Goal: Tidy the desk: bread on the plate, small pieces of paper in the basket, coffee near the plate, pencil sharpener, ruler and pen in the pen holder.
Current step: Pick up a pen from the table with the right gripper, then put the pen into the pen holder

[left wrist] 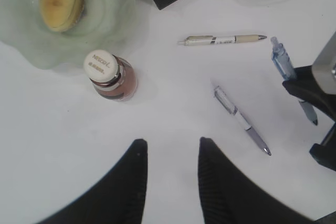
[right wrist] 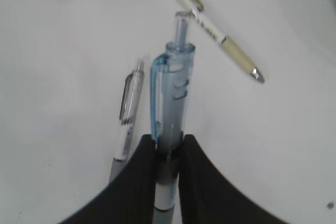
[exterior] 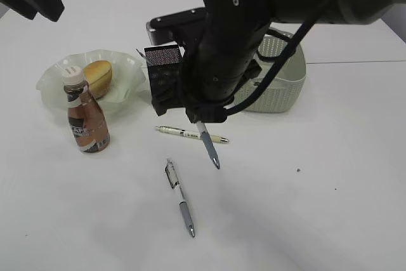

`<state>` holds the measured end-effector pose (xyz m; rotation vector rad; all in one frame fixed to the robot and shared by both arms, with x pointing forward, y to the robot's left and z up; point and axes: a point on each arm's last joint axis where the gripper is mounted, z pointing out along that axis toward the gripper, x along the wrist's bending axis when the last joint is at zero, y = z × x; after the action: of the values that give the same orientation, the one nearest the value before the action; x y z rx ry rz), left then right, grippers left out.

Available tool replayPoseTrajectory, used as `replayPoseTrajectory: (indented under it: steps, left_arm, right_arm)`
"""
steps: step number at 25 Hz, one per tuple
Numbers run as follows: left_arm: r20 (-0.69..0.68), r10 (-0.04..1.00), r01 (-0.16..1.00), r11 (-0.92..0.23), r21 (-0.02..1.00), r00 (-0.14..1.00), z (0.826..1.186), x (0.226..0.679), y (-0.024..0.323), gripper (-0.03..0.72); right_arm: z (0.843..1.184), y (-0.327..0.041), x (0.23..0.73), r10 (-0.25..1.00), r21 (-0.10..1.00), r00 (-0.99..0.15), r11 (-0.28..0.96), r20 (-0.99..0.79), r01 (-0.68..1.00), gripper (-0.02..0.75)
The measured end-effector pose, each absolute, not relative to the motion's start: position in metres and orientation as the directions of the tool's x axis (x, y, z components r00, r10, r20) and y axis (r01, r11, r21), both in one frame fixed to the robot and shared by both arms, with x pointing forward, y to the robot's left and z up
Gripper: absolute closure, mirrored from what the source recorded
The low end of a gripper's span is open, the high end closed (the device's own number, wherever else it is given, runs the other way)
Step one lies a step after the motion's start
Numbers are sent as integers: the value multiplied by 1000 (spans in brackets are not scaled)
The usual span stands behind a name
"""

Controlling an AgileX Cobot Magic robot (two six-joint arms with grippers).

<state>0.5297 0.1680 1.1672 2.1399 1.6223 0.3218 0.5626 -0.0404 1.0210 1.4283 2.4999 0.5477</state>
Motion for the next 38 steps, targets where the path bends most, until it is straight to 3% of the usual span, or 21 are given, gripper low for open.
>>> replayPoseTrajectory:
  steps: [5,12,20,38]
  left_arm:
    - [-59,957,852,-225,473,285,1167,530,169,447]
    - [-11,961,844,-238,480,277,1168,532,173,447]
    - [-5,961,843,-240,481,276,1168,532,174,447]
    - [34,962,840,-252,480,270,1166,535,176,448]
  right_arm:
    - [1045,-41,569,830,573,-553,489,-73,658,671]
    - [1049,-38,575,784,739,-603,492,-147,459,671]
    - [1061,-33,586,756,877,-631,411,-175,249,671]
    - [1037,-28,655,770,974,-616,225,-164,21,671]
